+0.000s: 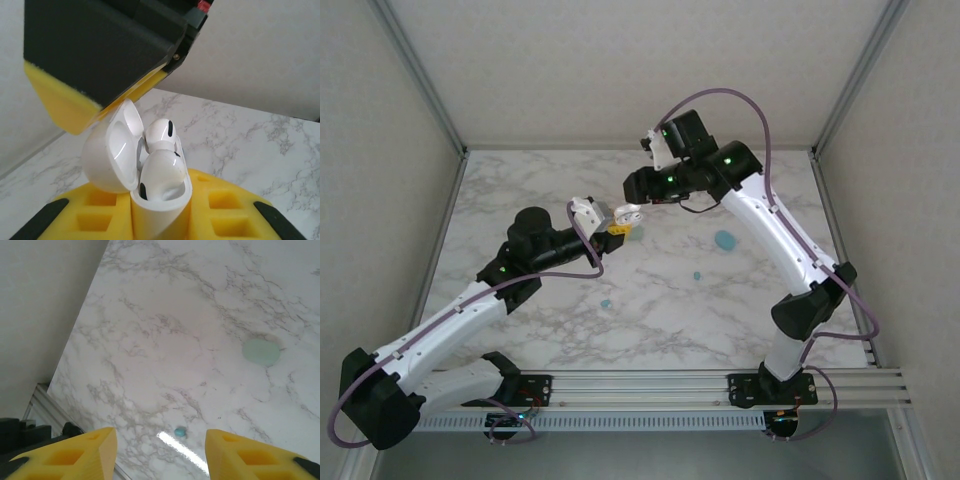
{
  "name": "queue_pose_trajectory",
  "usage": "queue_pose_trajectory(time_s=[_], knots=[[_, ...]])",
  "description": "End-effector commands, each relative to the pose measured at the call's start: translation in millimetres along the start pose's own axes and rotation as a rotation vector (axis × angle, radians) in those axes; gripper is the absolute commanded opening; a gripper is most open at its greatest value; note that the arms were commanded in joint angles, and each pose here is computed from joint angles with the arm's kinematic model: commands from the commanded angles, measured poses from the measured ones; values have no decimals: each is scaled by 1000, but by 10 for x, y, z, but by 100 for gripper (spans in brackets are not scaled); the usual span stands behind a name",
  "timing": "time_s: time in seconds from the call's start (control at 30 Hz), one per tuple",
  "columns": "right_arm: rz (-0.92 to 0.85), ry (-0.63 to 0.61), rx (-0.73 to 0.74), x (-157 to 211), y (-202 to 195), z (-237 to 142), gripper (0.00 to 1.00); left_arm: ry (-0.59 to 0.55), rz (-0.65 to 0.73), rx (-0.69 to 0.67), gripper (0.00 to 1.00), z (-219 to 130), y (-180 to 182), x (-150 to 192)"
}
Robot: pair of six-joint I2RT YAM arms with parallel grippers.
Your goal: Insert wireless bluetooth earbuds into charging case
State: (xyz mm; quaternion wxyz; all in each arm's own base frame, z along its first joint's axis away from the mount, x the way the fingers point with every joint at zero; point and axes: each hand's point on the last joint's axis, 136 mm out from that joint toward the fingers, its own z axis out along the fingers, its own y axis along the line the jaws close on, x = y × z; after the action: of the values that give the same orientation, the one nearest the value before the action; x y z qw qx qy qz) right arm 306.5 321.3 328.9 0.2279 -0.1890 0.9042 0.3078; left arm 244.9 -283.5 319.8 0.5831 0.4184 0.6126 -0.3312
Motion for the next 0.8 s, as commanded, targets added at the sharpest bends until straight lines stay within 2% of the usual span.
queue_pose_trajectory(time_s=[0.0, 0.17, 0.33, 0.5, 0.77], knots=[[-26, 16, -34, 157, 76, -230, 51, -47, 4, -38, 15, 2, 66, -191], [-25, 9, -47, 238, 76, -292, 49, -50, -23, -40, 15, 36, 86, -172], [2, -98, 97, 147, -202, -414, 51, 3, -62, -78, 15, 80, 163, -16], [148, -213, 254, 196, -869, -492, 54, 241, -229, -177, 15, 214, 363, 730], [361, -158, 305, 732, -1613, -289, 54, 519, -596, -254, 15, 449, 465, 1757]])
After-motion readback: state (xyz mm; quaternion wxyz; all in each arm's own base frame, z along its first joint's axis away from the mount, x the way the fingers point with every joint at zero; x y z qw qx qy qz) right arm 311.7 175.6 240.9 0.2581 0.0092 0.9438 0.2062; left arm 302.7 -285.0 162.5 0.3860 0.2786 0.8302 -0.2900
